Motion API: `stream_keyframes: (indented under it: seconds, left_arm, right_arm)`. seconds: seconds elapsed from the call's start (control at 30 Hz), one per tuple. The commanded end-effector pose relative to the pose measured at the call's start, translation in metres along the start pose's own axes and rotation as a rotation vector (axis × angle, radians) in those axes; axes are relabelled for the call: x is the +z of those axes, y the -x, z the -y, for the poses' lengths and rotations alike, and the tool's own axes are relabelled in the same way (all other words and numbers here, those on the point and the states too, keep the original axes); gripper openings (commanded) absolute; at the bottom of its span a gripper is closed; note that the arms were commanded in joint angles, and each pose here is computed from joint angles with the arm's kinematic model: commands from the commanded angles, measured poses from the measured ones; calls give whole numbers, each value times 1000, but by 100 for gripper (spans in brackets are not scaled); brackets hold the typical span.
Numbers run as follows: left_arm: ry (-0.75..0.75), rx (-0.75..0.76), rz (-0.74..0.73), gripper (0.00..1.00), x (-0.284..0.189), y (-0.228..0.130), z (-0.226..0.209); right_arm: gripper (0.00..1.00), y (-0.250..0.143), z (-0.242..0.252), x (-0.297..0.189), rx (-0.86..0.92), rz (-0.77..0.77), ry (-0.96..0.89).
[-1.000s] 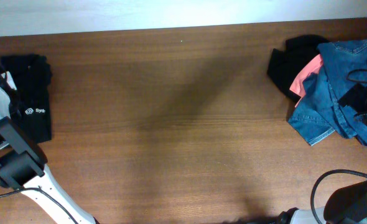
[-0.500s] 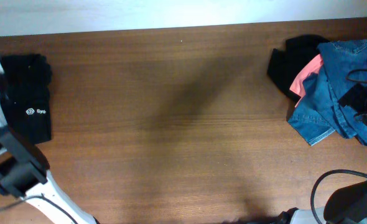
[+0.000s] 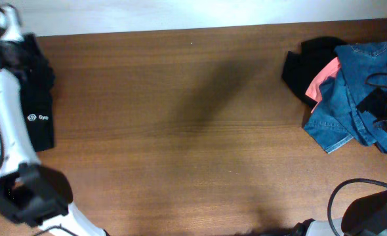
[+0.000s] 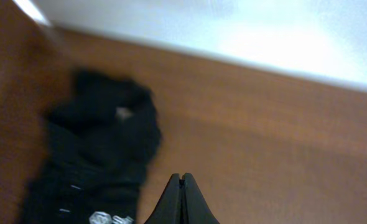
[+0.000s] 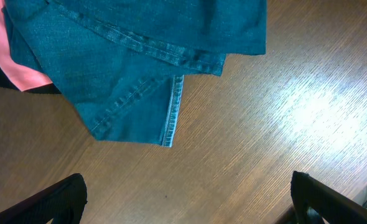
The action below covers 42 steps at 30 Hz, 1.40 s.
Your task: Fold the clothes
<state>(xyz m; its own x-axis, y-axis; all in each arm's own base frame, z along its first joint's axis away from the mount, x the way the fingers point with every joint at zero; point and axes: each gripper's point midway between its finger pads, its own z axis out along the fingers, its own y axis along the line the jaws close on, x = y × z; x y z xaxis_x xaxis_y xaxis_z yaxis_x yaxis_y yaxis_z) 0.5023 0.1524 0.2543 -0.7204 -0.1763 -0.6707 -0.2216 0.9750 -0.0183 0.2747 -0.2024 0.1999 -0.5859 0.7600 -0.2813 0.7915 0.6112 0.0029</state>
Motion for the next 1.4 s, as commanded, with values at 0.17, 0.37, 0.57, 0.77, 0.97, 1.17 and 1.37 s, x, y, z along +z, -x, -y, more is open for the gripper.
stream_keyframes:
  seconds: [0.17,0.37,0.57,0.77,0.97,1.17,1.37]
  left_arm:
    - [-4,75,-332,0,107,-107,4]
    - [49,168,-459,0,146,-150,-12]
    - [51,212,-496,0,170,-169,-17]
    - [167,231,-471,0,173,-161,-44]
    - [184,206,-454,0,173,-158,-68]
    - [23,215,-398,0,177,-154,-65]
    - [43,188,-385,0,175,-154,-89]
  right_arm:
    - [99,2,3,1,9,3,-13]
    - [99,2,3,1,9,3,-13]
    - [99,2,3,1,9,3,-14]
    - [99,2,3,1,9,3,-13]
    - [99,2,3,1,9,3,-14]
    - [99,1,3,1,9,3,-13]
    - [99,2,3,1,9,3,-14]
